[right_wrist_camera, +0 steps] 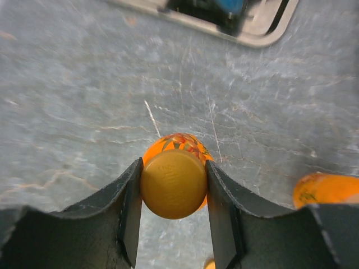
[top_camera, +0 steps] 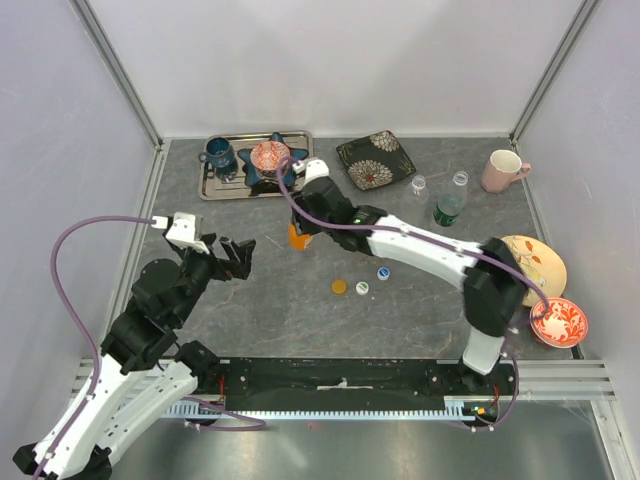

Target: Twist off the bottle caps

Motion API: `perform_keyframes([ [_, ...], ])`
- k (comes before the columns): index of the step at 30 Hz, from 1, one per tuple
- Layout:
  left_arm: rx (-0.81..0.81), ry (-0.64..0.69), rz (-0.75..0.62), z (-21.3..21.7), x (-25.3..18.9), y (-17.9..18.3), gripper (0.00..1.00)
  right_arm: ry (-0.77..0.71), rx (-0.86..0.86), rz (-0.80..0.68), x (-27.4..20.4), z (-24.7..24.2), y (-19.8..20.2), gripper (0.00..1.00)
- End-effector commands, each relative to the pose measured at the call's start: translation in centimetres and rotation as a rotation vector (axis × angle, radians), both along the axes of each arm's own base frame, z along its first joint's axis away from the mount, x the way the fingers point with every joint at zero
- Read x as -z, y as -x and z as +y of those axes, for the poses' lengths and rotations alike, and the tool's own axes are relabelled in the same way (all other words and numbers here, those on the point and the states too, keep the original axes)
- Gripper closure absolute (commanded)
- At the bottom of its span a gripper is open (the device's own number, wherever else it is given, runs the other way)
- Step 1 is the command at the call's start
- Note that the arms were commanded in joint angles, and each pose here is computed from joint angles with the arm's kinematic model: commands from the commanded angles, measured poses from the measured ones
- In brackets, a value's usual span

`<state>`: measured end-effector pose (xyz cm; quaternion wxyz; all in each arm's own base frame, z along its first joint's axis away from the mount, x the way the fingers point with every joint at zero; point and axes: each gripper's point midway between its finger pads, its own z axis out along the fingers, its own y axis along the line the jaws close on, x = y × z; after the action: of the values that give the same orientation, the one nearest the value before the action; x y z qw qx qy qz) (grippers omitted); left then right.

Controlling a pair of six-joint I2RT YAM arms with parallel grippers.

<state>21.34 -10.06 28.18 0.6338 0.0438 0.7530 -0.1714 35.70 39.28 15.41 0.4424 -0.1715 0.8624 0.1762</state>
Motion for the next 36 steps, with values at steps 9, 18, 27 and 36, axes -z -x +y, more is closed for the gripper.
perform_keyframes([
  [9,0.170,0.051,-0.102,-6.9,-8.9,-5.6,0.01,-0.365,-0.027,-0.116,-18.2,-7.8,8.7,1.00],
  [18,1.033,0.365,-0.019,-16.4,-12.4,0.6,0.00,-0.461,-0.178,-0.131,-22.8,-9.6,13.5,1.00],
  [27,1.257,0.330,-0.034,-16.6,-10.6,3.8,0.00,-0.557,-0.314,-0.162,-26.7,-9.2,16.1,1.00],
  [36,1.265,0.292,0.003,-17.5,-8.8,4.1,0.00,-0.648,-0.402,-0.144,-28.7,-7.3,17.1,1.00],
])
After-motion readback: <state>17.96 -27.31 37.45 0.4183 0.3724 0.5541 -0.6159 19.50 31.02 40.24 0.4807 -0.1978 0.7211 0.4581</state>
